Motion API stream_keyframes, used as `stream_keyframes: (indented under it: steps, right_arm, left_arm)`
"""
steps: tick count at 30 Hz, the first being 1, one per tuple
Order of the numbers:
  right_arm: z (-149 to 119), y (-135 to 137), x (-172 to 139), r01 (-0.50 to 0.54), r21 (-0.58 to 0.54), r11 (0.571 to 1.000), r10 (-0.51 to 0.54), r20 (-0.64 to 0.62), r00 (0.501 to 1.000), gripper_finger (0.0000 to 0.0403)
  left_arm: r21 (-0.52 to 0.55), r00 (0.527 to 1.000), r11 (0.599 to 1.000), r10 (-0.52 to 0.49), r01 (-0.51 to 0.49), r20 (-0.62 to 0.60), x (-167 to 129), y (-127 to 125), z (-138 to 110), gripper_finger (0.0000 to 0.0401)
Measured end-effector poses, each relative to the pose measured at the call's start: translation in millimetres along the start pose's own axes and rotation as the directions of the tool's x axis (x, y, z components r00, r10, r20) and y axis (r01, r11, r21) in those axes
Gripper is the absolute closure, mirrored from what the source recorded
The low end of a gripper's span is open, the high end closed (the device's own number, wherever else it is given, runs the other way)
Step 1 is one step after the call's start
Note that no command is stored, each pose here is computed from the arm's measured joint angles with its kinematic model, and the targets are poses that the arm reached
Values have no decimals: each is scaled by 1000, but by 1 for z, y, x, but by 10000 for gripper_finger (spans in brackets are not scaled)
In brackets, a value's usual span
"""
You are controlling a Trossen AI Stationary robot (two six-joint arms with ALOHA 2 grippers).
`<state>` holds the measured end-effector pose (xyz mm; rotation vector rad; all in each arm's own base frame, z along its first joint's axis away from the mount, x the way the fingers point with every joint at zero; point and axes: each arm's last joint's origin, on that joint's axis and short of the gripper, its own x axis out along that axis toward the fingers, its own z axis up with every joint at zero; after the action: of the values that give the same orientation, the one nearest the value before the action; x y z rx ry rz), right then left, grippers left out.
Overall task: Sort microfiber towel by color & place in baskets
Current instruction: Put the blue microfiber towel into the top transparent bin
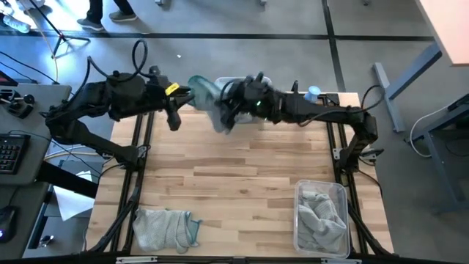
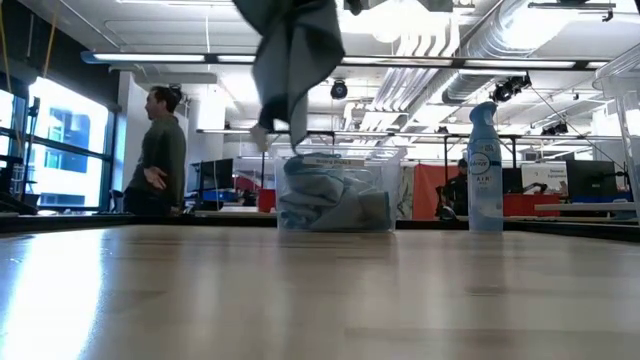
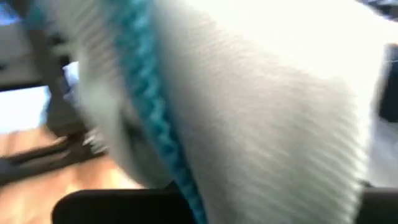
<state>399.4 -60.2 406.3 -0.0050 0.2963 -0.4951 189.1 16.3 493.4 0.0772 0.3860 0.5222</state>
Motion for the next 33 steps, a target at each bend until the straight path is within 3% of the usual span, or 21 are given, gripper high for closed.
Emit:
stream_keyframes:
  steps: [9,16,25,30,33]
  right_arm:
    - [21,-53,-6,166,-9,986,-164,107,981,401]
    - [15,-85,1,241,46,969,-243,45,969,402]
    - [-17,-108,31,302,40,953,-294,-136,946,402]
    - [-39,-110,58,314,12,949,-305,-207,930,403]
    - [-55,-114,64,349,10,937,-330,-304,894,403]
  left_arm:
    - [-37,972,997,53,-63,-227,-15,12,-42,299]
    - [-125,955,987,62,-102,-289,-23,17,-94,299]
    - [-274,978,960,-2,-57,-209,-36,24,-140,299]
    - [-295,985,955,-13,-39,-173,-41,26,-147,300]
    - [-300,986,953,-22,-30,-167,-43,27,-148,300]
